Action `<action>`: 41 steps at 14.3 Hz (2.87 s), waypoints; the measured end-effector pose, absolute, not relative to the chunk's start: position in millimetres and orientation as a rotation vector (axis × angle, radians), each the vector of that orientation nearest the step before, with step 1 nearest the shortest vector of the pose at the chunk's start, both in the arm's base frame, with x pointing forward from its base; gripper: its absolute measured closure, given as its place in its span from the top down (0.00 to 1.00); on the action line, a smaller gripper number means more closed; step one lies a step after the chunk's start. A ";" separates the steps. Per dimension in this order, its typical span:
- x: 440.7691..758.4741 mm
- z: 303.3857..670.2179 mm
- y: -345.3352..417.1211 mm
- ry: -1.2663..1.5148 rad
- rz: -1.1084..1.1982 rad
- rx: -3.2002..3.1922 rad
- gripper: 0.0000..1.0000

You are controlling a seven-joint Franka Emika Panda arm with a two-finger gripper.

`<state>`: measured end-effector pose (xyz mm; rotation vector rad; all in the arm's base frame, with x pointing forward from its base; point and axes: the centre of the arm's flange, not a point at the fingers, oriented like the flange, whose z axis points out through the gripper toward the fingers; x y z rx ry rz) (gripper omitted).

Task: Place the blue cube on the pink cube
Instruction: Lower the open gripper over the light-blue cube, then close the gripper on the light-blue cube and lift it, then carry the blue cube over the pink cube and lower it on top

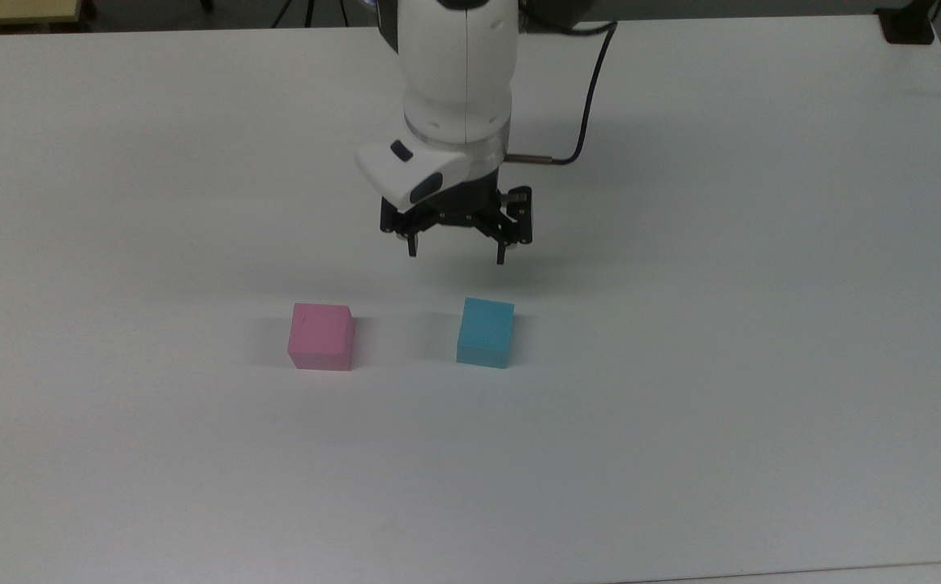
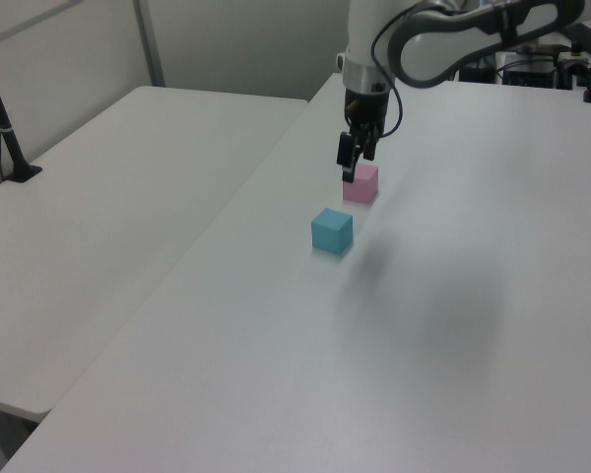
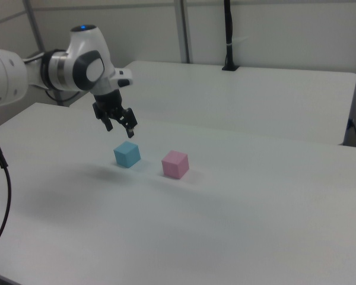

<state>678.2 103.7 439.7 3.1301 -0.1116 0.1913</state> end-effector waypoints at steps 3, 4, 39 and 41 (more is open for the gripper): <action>687.6 408.4 109.7 -0.100 0.197 3.132 1.00; 689.6 399.8 114.2 -0.090 0.200 3.134 1.00; 713.4 395.5 -42.8 -0.016 0.167 3.068 0.60; 717.2 392.2 -43.3 -0.015 0.205 3.065 0.62</action>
